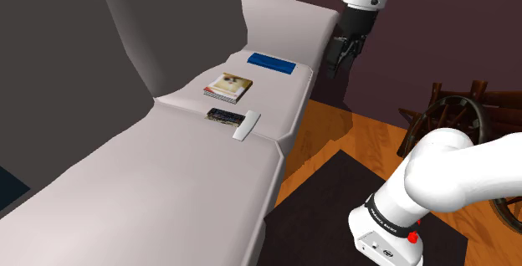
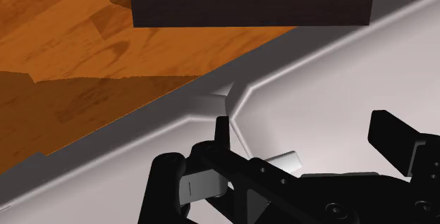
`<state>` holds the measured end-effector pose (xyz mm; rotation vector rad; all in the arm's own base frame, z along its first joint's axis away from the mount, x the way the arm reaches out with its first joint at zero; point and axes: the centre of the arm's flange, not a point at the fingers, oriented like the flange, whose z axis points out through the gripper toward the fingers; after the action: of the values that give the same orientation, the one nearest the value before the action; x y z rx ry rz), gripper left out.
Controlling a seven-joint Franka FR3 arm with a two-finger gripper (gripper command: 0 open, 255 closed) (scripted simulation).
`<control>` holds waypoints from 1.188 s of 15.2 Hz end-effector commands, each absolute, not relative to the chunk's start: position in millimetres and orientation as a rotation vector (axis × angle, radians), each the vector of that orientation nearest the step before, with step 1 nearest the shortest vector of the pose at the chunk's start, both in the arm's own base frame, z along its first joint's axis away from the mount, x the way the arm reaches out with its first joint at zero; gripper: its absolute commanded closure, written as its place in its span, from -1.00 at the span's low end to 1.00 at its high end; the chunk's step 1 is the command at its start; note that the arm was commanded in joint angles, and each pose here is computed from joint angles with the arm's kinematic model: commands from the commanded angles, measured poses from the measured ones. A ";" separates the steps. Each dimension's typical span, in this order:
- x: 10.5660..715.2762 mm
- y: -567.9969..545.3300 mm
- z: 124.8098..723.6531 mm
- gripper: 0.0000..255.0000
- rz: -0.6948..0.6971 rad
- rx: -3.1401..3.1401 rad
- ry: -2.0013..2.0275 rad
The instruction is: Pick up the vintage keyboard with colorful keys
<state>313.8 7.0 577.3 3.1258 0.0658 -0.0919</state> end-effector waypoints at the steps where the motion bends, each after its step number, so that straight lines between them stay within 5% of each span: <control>1: 313.8 7.0 577.3 -1.00 -0.092 3.126 0.066; 18: 492.7 1.8 432.8 -1.00 -0.160 3.166 0.350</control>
<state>482.1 -1.7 443.2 3.1645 0.3310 -0.1562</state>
